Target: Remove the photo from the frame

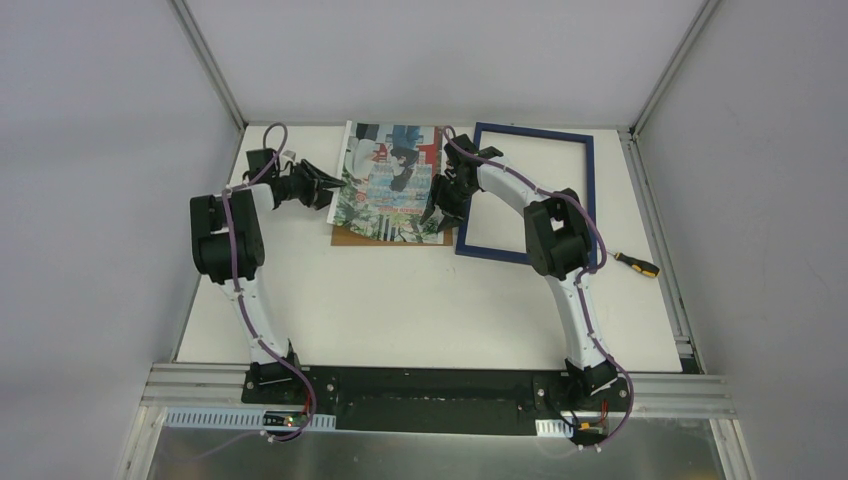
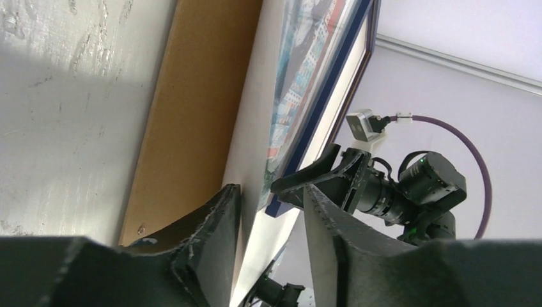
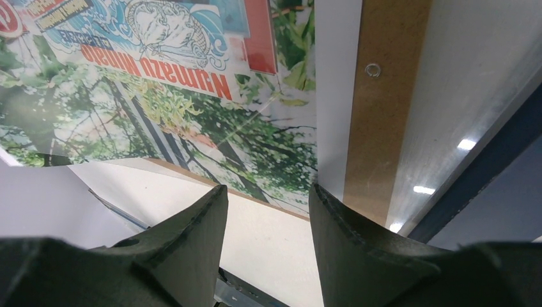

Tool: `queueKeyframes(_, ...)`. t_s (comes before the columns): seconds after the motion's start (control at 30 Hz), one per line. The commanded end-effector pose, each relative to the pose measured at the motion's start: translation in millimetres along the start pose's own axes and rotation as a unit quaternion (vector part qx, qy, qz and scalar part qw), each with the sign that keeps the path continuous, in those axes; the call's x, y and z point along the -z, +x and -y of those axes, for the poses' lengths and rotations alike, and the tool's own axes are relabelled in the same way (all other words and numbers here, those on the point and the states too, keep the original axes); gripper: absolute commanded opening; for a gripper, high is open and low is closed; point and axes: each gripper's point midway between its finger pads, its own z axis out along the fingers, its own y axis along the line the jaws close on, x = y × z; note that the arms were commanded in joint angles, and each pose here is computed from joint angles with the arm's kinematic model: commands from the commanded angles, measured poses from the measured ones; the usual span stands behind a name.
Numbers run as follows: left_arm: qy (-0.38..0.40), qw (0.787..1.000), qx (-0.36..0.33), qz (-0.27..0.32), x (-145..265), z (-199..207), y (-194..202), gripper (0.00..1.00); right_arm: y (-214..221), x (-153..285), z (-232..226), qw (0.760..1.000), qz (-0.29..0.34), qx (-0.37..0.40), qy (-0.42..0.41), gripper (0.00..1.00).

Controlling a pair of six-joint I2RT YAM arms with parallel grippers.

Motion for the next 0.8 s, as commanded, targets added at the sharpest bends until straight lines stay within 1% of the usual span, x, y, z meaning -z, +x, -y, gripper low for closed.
queueKeyframes(0.0,-0.016,1.000,-0.004,-0.006,-7.5,-0.5,4.9,0.38,17.0,-30.5,41.3,0.997,-0.035,-0.005,0.072,0.53)
queueKeyframes(0.1,-0.046,0.999,-0.016,-0.014,-9.3,-6.3,9.9,0.28,17.2,-30.7,41.0,0.997,-0.036,-0.005,0.072,0.54)
queueKeyframes(0.2,-0.069,0.997,-0.020,-0.008,-6.5,-8.1,10.3,0.06,17.0,-30.7,40.6,0.997,-0.036,-0.005,0.072,0.54)
queueKeyframes(0.23,-0.077,0.997,-0.023,-0.004,-4.4,-8.9,10.0,0.00,16.3,-29.8,39.3,0.997,-0.035,-0.005,0.070,0.54)
queueKeyframes(0.4,-0.093,0.995,-0.038,0.002,2.7,-6.6,9.7,0.00,16.6,-29.6,39.0,0.997,-0.036,-0.004,0.069,0.54)
queueKeyframes(0.43,-0.092,0.995,-0.035,0.001,2.8,-5.8,10.1,0.02,16.6,-30.1,39.4,0.997,-0.037,-0.004,0.069,0.54)
queueKeyframes(0.47,-0.091,0.995,-0.033,0.001,3.3,-5.0,10.1,0.14,17.0,-30.3,39.1,0.997,-0.038,-0.004,0.069,0.54)
queueKeyframes(0.5,-0.090,0.995,-0.031,0.001,3.7,-4.5,10.1,0.23,16.6,-30.2,39.2,0.997,-0.039,-0.004,0.068,0.54)
queueKeyframes(0.57,-0.093,0.995,-0.028,0.005,5.2,-5.1,9.1,0.32,17.1,-30.7,40.0,0.997,-0.040,-0.002,0.070,0.54)
queueKeyframes(0.63,-0.093,0.995,-0.026,0.013,7.6,-4.9,6.8,0.37,18.0,-31.3,41.1,0.997,-0.042,-0.001,0.071,0.54)
queueKeyframes(0.67,-0.090,0.995,-0.024,0.018,8.5,-5.0,4.9,0.37,18.3,-30.8,41.0,0.997,-0.042,0.001,0.072,0.54)
queueKeyframes(0.77,-0.074,0.997,-0.014,0.035,10.7,-2.0,-4.2,0.28,18.2,-31.2,42.9,0.996,-0.042,0.004,0.075,0.54)
